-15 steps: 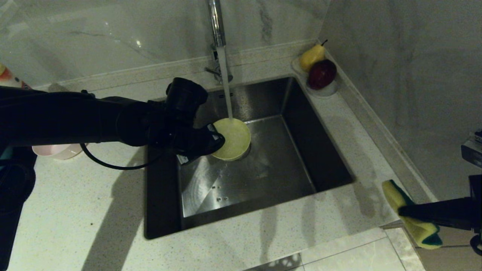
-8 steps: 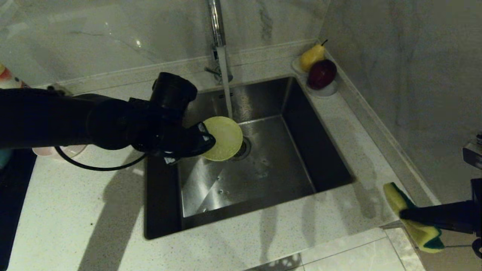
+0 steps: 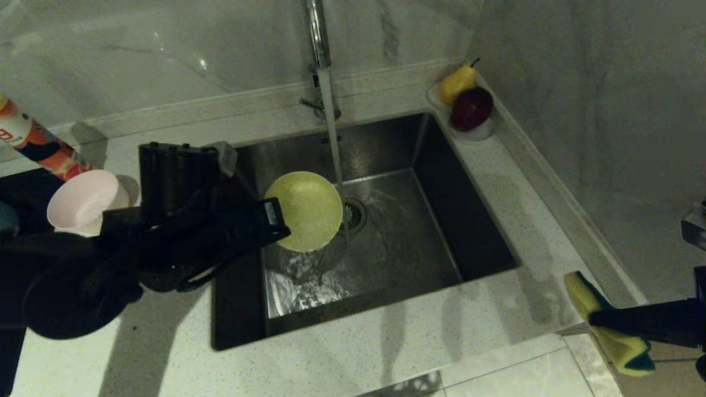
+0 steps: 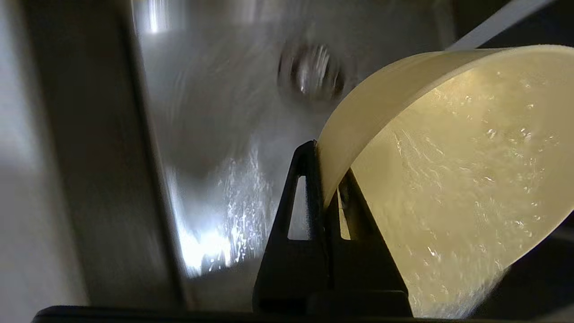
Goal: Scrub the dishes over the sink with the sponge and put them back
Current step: Wash the bowl
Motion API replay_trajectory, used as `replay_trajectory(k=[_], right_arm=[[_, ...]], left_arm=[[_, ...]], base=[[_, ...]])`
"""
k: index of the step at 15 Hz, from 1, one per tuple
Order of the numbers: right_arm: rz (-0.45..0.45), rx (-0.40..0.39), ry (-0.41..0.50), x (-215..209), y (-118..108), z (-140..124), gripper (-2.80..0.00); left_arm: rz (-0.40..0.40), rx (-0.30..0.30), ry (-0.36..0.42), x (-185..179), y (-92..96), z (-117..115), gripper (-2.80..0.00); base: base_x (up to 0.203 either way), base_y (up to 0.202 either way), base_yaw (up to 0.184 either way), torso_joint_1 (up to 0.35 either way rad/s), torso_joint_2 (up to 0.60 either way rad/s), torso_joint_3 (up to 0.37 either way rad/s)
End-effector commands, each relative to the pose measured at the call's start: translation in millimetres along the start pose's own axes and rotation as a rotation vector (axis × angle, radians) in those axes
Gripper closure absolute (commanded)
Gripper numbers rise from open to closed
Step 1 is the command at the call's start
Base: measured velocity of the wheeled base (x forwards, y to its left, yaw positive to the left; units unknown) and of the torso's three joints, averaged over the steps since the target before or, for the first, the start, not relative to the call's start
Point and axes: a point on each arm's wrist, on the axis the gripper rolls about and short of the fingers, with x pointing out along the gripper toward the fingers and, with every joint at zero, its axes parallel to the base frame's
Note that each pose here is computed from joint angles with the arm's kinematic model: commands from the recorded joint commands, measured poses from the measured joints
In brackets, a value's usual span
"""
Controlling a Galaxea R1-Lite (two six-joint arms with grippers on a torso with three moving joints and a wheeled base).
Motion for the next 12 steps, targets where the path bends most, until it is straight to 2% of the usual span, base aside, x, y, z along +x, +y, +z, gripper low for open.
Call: replay_trajectory(k=[1, 4, 7, 11, 12], right_arm=[[0.003, 0.003, 0.003, 0, 0, 0, 0.0], [0.004, 0.0, 0.002, 0, 1, 0, 0.0], [0.002, 0.002, 0.005, 3, -1, 2, 0.0], [-0.005, 0.01, 0.017, 8, -3, 5, 0.0], [-0.005, 0.012, 0.019, 8, -3, 5, 0.0]], left_arm=[[-0.061, 0.053, -0.264, -16, 2.2, 11, 0.0], [-0.082, 0.067, -0.406, -24, 1.4, 23, 0.0], [-0.087, 0.117, -0.527, -34, 0.6, 34, 0.0], [-0.085, 0.183, -0.673, -47, 2.0, 40, 0.0], [-0.087, 0.186, -0.688, -49, 1.9, 41, 0.0]], base=[[0.0, 0.0, 0.0, 0.0, 0.0, 0.0], [0.0, 0.0, 0.0, 0.0, 0.0, 0.0], [0.0, 0.0, 0.0, 0.0, 0.0, 0.0], [0.0, 0.0, 0.0, 0.0, 0.0, 0.0], [0.0, 0.0, 0.0, 0.0, 0.0, 0.0]])
